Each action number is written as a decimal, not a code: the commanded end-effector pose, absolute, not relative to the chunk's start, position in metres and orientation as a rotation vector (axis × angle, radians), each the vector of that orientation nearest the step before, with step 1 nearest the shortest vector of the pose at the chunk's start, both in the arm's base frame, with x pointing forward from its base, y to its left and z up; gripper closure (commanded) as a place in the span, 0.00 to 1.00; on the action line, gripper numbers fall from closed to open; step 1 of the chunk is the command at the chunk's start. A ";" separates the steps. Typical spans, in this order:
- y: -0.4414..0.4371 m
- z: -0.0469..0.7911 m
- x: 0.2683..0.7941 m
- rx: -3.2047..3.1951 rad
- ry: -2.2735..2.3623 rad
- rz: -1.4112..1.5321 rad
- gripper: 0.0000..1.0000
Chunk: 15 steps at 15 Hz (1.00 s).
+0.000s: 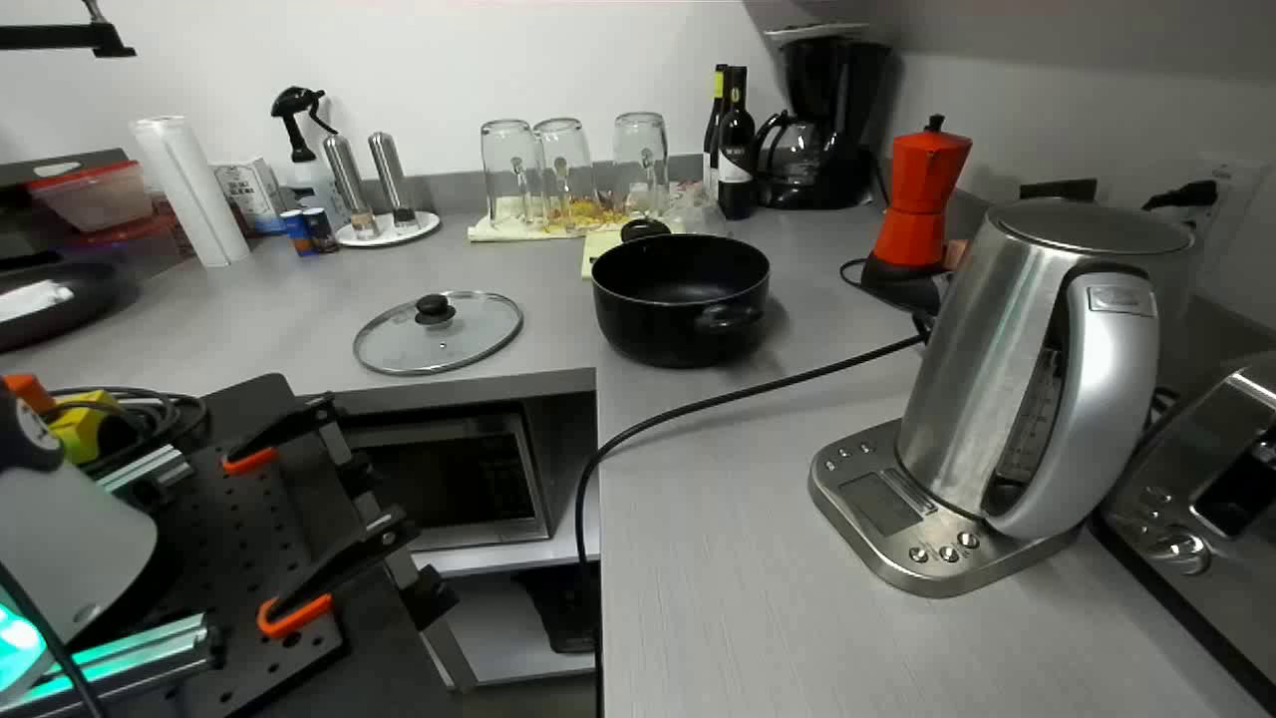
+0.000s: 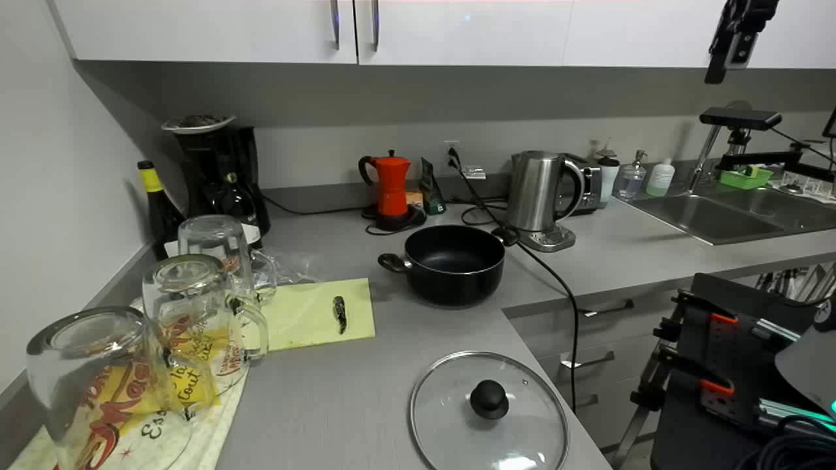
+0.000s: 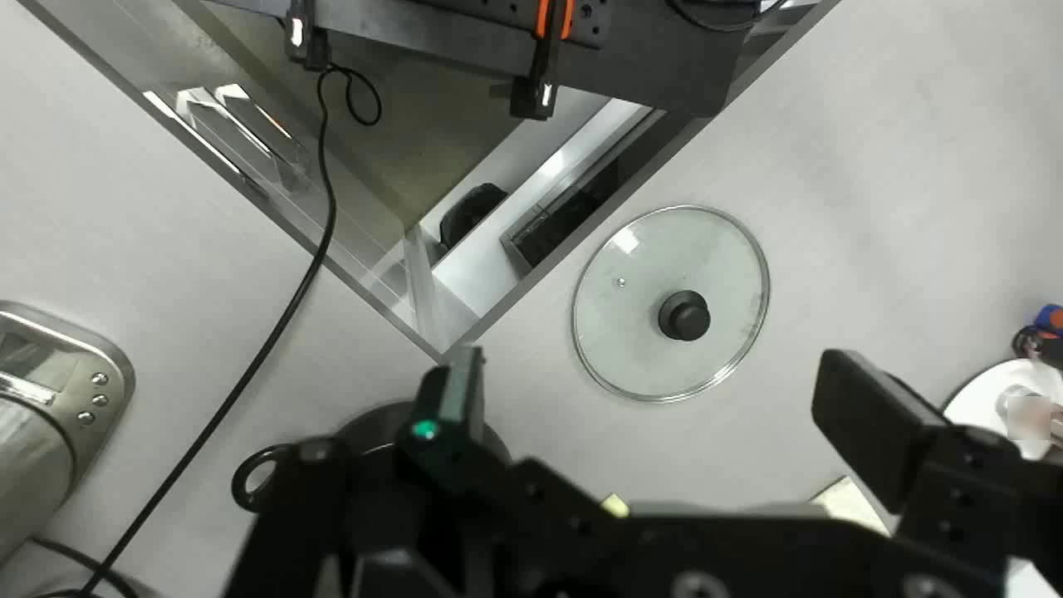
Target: Put the glass lid on the black pot.
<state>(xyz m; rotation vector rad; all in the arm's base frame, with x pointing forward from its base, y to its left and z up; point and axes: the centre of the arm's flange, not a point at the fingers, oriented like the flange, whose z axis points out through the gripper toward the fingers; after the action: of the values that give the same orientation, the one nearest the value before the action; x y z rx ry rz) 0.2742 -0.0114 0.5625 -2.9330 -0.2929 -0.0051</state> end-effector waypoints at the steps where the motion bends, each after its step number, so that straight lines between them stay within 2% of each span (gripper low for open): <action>1: -0.011 0.563 0.274 -2.933 -0.293 -0.006 0.00; 10: -0.011 0.563 0.274 -2.933 -0.293 -0.006 0.00; 15: -0.008 0.551 0.302 -2.958 -0.306 0.030 0.00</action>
<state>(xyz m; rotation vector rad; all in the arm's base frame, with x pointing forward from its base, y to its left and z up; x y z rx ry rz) 0.2802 -0.0099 0.5579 -2.9411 -0.2894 0.0088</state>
